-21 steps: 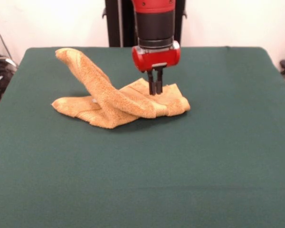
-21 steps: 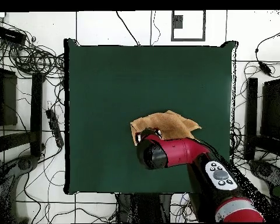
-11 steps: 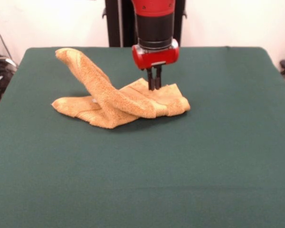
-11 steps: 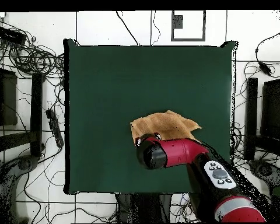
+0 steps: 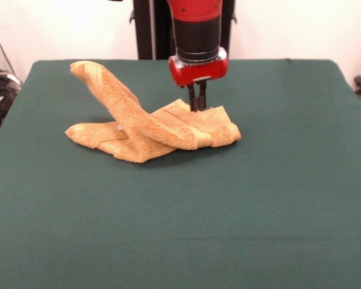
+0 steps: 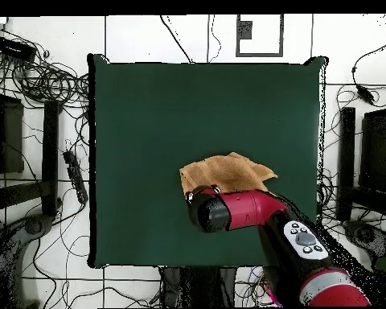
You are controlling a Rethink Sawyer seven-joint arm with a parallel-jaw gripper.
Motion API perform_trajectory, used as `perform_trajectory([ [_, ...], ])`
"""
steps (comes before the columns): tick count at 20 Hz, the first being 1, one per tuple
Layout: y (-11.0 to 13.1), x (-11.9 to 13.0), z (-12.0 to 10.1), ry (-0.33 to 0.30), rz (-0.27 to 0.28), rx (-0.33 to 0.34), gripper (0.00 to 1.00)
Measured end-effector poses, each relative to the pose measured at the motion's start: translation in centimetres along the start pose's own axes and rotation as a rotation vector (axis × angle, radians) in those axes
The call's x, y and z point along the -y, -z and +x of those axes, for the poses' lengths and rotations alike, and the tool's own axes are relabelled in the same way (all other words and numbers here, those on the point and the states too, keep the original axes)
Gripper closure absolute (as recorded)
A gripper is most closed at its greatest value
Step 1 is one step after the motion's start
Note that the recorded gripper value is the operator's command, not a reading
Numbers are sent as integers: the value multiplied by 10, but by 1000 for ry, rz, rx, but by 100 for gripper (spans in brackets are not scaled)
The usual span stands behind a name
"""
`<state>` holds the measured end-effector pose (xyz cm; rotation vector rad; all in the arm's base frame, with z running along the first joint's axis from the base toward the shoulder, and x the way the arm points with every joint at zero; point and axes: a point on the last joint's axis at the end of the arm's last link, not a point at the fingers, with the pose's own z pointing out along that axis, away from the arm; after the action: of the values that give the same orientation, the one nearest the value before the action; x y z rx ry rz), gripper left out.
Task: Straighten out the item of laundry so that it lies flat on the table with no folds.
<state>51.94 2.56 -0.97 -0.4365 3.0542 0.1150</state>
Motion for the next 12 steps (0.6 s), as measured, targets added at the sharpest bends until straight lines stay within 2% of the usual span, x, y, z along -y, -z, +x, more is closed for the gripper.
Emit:
perform_trajectory([
  [7, -10, -5, 0, -39, -81, 57, 100],
  [12, -19, -14, 2, -51, -123, 64, 100],
])
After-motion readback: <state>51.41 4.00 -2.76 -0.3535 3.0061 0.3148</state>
